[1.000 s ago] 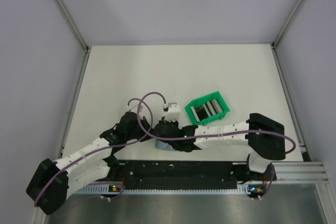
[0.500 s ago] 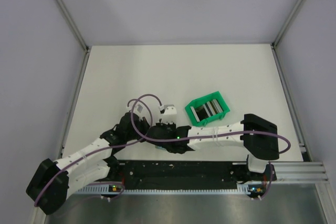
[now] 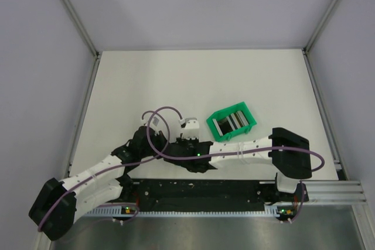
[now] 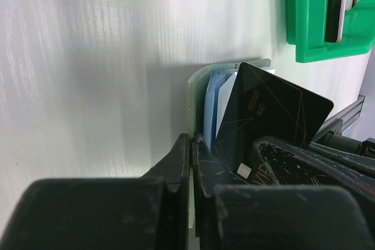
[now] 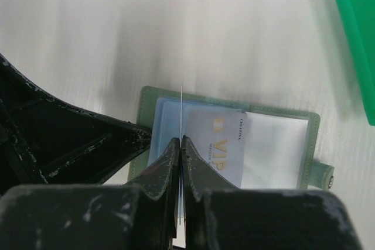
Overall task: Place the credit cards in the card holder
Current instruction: Turn over the card slot in the card holder, then insert the credit card into the card holder.
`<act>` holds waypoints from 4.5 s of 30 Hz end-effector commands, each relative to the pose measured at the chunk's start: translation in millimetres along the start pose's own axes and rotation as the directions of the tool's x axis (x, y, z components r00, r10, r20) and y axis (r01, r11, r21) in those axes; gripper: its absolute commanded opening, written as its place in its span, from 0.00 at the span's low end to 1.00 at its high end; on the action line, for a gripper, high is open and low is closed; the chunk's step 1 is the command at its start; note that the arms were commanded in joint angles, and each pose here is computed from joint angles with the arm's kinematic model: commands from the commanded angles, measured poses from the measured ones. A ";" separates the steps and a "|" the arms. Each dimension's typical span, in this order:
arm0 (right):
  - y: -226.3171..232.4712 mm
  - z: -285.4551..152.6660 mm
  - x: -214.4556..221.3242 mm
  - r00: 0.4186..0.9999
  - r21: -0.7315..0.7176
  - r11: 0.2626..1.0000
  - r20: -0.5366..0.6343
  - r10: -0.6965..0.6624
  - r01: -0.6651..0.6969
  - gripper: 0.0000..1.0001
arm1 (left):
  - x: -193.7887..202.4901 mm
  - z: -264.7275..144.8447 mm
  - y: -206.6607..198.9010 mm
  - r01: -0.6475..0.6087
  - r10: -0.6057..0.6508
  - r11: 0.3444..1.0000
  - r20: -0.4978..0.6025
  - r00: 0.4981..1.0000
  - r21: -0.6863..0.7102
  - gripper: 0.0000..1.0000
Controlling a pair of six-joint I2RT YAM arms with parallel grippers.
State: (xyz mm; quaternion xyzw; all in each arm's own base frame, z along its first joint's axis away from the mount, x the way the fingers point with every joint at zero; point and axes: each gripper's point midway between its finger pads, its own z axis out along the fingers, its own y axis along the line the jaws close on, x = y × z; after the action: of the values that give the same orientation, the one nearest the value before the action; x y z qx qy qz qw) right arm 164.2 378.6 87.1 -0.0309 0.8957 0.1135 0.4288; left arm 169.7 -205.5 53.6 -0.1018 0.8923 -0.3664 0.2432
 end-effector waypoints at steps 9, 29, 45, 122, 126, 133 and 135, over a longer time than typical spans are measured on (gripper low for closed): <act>-4.3 -20.2 -25.3 0.998 0.015 1.000 0.067 -0.022 0.022 0.00 | -12.5 -2.0 -2.3 -0.030 0.031 1.000 0.053 0.998 -0.008 0.00; -22.5 -31.1 -35.2 0.996 0.027 0.999 0.086 -0.029 0.027 0.00 | -11.9 -1.4 2.1 -0.033 0.034 0.999 0.055 0.998 -0.023 0.00; -74.3 -39.7 -31.7 0.999 0.002 1.000 0.047 0.026 -0.026 0.00 | -8.7 0.6 10.2 -0.031 0.033 0.999 0.054 0.998 -0.042 0.00; -60.3 -4.6 8.8 0.912 -0.397 0.822 -0.190 0.363 -0.410 0.00 | 7.3 8.8 42.8 0.026 -0.020 0.996 0.065 0.998 -0.083 0.00; -52.5 -6.2 7.4 0.914 -0.417 0.814 -0.218 0.344 -0.405 0.00 | 6.9 8.7 41.7 0.024 -0.019 0.996 0.064 0.998 -0.081 0.00; -42.4 -1.0 9.0 0.904 -0.447 0.788 -0.268 0.332 -0.422 0.00 | 6.9 8.8 40.7 0.024 -0.019 0.997 0.063 0.998 -0.078 0.00; -39.1 0.8 12.2 0.896 -0.451 0.779 -0.295 0.331 -0.436 0.00 | 6.7 8.7 40.0 0.022 -0.017 0.997 0.062 0.998 -0.076 0.00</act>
State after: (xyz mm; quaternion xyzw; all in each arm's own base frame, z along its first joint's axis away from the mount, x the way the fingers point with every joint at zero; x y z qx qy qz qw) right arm 157.6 323.4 56.3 0.0383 0.8724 0.3925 0.2887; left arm 170.0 -186.0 21.4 -0.1386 0.8943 -0.3351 0.2622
